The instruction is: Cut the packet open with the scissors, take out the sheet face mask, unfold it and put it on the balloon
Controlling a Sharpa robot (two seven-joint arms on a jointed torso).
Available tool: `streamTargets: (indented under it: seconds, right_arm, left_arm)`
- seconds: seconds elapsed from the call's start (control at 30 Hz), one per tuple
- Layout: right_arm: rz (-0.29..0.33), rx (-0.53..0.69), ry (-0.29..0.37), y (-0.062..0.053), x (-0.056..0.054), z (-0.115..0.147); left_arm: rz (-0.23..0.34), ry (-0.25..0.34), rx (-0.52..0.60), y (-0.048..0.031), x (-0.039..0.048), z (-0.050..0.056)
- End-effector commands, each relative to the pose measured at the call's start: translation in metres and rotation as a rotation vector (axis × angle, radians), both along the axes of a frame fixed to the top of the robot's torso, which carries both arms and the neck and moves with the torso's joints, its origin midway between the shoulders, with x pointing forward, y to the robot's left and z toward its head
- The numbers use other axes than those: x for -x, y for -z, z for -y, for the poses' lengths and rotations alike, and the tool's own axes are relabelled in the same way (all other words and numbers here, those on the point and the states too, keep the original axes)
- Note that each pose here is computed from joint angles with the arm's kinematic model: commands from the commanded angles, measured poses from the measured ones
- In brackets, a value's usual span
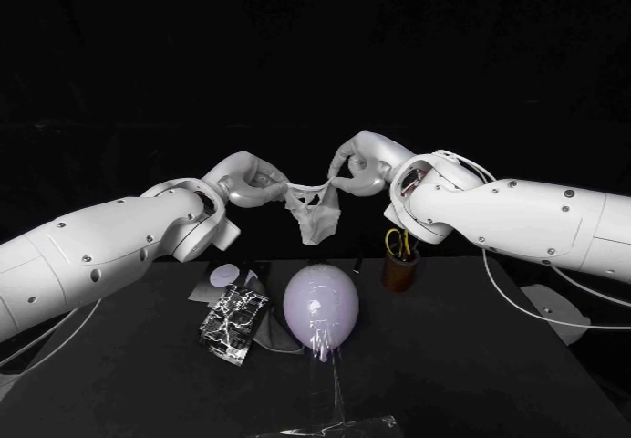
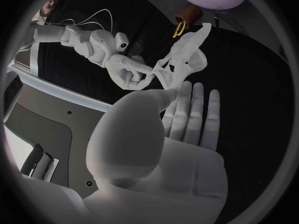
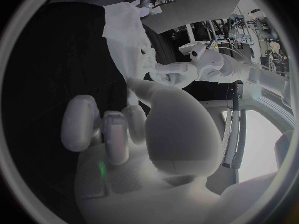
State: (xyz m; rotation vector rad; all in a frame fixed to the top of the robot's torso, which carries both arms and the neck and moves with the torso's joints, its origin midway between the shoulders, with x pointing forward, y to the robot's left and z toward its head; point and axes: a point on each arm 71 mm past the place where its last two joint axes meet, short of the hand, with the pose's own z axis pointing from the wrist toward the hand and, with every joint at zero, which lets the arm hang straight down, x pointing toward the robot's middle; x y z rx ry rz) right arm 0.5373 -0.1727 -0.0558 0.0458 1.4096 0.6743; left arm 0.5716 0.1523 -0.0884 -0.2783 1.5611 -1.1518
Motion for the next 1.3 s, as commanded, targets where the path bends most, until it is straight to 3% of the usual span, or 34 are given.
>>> streamTargets:
  seconds: [0.03,0.4,0.9,1.07,1.3]
  right_arm:
    - [0.016,-0.042,-0.016,-0.003,0.001,-0.001]
    - [0.023,-0.072,-0.009,-0.01,0.002,-0.005]
    - [0.027,-0.079,0.015,-0.021,-0.002,-0.009]
    - [0.029,-0.079,0.027,-0.022,-0.003,-0.009]
    - [0.051,-0.111,0.06,-0.025,-0.004,-0.014]
  left_arm:
    - [-0.015,-0.026,0.071,-0.0021,-0.0012,-0.003]
    - [-0.068,0.003,0.082,0.0082,-0.0003,0.002]
    - [-0.124,-0.015,0.106,0.022,-0.004,0.0]
    - [-0.154,-0.007,0.117,0.0332,-0.0019,-0.002]
    - [-0.236,-0.016,0.176,0.0627,0.0033,-0.009]
